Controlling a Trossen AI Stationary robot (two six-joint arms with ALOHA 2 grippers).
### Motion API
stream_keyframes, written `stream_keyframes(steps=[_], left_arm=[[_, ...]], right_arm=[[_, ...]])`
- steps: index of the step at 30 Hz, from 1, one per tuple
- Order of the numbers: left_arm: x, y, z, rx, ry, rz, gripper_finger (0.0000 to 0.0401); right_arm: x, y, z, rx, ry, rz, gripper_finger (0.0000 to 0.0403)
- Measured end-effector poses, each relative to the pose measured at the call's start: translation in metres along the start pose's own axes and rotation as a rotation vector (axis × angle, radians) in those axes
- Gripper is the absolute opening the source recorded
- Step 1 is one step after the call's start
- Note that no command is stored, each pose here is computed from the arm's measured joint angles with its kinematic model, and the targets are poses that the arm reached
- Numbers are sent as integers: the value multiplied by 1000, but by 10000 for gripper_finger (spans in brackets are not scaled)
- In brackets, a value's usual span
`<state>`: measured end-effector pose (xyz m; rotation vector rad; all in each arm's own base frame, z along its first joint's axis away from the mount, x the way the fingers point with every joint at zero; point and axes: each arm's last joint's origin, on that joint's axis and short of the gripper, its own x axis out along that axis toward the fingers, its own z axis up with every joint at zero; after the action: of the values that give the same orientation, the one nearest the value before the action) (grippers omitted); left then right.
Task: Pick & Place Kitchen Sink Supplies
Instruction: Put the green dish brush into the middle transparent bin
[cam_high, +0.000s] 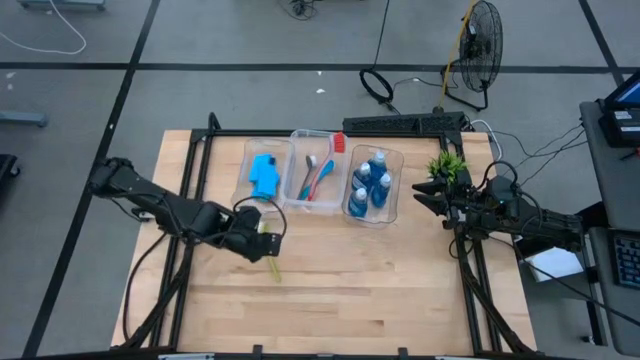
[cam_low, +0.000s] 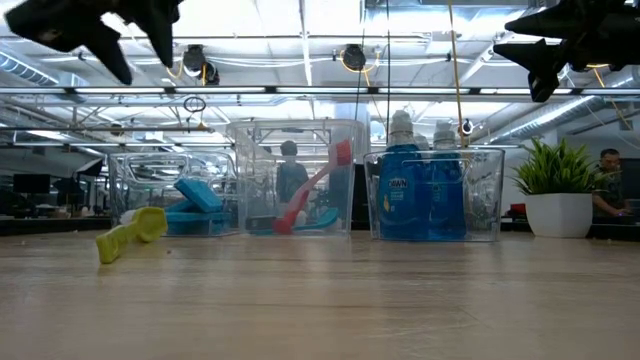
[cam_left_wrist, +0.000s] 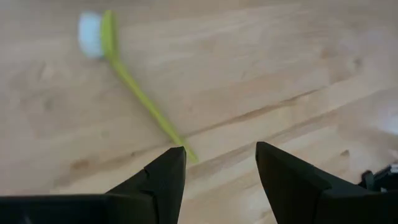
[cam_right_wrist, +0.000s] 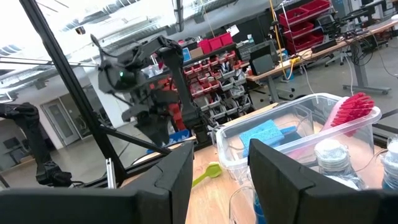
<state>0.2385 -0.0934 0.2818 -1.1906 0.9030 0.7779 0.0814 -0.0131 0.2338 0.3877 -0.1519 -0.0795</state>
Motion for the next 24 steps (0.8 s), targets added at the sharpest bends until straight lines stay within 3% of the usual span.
stream_keyframes(steps=[5, 10, 24], left_arm=[[17, -1, -16, -86, 50, 75, 198], [40, -3, -27, -94, 46, 150, 198], [111, -1, -24, -165, -35, 384, 198]], right_arm=[[0, 0, 0, 0, 0, -1, 141], [0, 0, 0, 0, 0, 0, 141], [0, 0, 0, 1, 1, 0, 141]])
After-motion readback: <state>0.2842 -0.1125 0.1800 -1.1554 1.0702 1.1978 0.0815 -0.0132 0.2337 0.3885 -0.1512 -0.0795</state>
